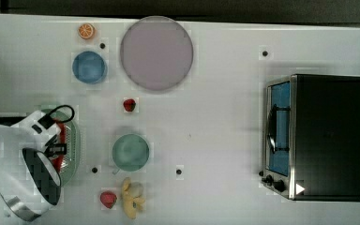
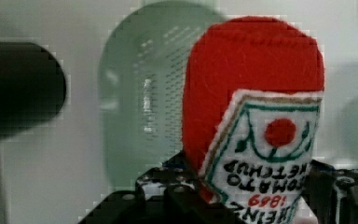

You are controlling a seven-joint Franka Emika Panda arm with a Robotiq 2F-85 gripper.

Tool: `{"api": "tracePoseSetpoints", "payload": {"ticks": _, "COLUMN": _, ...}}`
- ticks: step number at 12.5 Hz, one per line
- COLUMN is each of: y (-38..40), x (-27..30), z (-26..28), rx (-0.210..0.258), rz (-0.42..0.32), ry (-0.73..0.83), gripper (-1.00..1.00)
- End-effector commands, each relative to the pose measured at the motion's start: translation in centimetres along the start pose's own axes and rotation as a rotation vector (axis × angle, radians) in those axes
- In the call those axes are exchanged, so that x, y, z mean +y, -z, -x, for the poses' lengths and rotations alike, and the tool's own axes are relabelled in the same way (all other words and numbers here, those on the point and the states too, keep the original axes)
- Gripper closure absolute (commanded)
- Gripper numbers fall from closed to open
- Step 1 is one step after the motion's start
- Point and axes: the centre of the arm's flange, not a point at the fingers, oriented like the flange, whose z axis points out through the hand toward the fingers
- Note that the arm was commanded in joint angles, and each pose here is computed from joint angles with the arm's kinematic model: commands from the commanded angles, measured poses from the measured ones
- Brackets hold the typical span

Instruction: Pick Ketchup from the table and place it in strainer.

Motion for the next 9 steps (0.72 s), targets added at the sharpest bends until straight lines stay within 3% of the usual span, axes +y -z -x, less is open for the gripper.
{"api": "tracePoseSetpoints", "payload": {"ticks": 1, "y": -2.7, "x": -1.0, "z": -0.5, "rx": 0.008, "rz": -0.076, "ry": -0.193, "gripper": -0.22}}
{"api": "tracePoseSetpoints", "payload": {"ticks": 3, "y": -6.0, "x": -1.6, "z": -0.7, "rx": -0.004, "rz": -0.113, "ry": -0.205, "gripper": -0.31}}
{"api": "tracePoseSetpoints", "payload": {"ticks": 6, "y": -9.4, "x": -1.1, "z": -1.3, "rx": -0.007, "rz": -0.139, "ry": -0.197, "gripper": -0.95}}
{"api": "tracePoseSetpoints", "payload": {"ticks": 9, "y": -6.7, "x": -0.4, "z": -2.4, "rx": 0.038, "rz": -0.138, "ry": -0.293, "gripper": -1.00}}
